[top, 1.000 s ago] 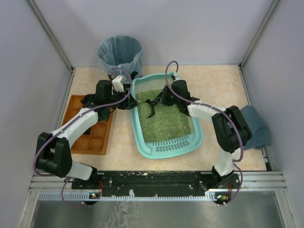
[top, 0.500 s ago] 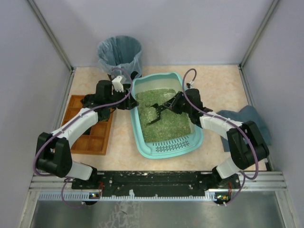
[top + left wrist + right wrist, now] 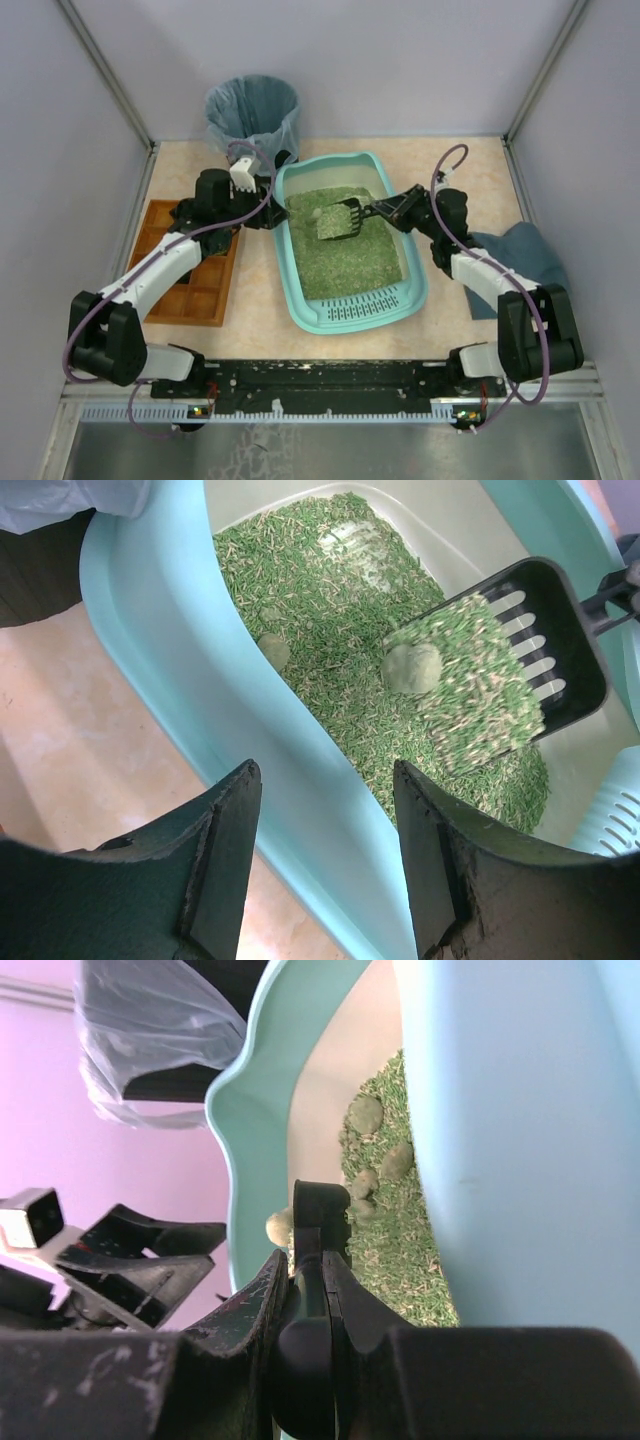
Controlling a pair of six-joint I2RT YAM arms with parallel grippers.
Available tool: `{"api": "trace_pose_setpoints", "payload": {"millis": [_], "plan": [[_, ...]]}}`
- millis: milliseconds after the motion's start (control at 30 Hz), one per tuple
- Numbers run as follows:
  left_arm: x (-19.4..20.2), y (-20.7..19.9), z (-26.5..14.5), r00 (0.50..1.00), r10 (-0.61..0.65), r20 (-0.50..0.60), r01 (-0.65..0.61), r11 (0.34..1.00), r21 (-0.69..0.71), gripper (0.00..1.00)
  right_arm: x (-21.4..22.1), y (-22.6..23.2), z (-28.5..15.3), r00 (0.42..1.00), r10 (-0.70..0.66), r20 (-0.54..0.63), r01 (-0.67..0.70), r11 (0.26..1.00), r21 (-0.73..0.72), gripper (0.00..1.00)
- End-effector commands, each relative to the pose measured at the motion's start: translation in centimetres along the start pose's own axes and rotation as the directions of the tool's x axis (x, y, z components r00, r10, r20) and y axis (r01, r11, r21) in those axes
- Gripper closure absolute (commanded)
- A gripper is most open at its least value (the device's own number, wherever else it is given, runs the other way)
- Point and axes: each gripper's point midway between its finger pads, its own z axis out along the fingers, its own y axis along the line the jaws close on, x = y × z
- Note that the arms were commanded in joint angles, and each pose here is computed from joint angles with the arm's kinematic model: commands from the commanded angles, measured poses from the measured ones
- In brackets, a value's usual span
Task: Clean the litter box
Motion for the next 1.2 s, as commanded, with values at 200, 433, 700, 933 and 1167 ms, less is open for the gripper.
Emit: {"api": "trace_pose_setpoints", "payload": {"millis": [200,433,700,933,1167], "plan": [[-1.0,-0.5,-0.5,0.998,0.032,0.045,-0.033,0.999,0.008,0.39,-2.9,4.8,-3.3,0.994,0.108,0.006,-0.101,0.946,-0.308,1.00],[-1.2,-0.5,-0.7,0.998,0.038,0.056,-0.038,0.999,0.005,0.38,-3.8,5.1,-4.5,0.986,0.166,0.004,-0.153,0.918,-0.366,1.00],[-1.1,-0.5,-0.6,0.998,0.037,0.053,-0.037,0.999,0.003,0.38,-3.9,5.1,-4.4,0.989,0.146,-0.001,-0.137,0.931,-0.338,1.00],[-0.9,-0.4,-0.5,0.998,0.036,0.049,-0.036,0.999,0.000,0.38,-3.9,3.9,-4.0,0.983,0.184,-0.002,-0.176,0.936,-0.306,1.00],[-0.7,-0.4,-0.4,0.999,0.031,0.035,-0.031,1.000,0.004,0.38,-4.6,3.5,-3.9,0.981,0.192,0.010,-0.180,0.935,-0.306,1.00]]}}
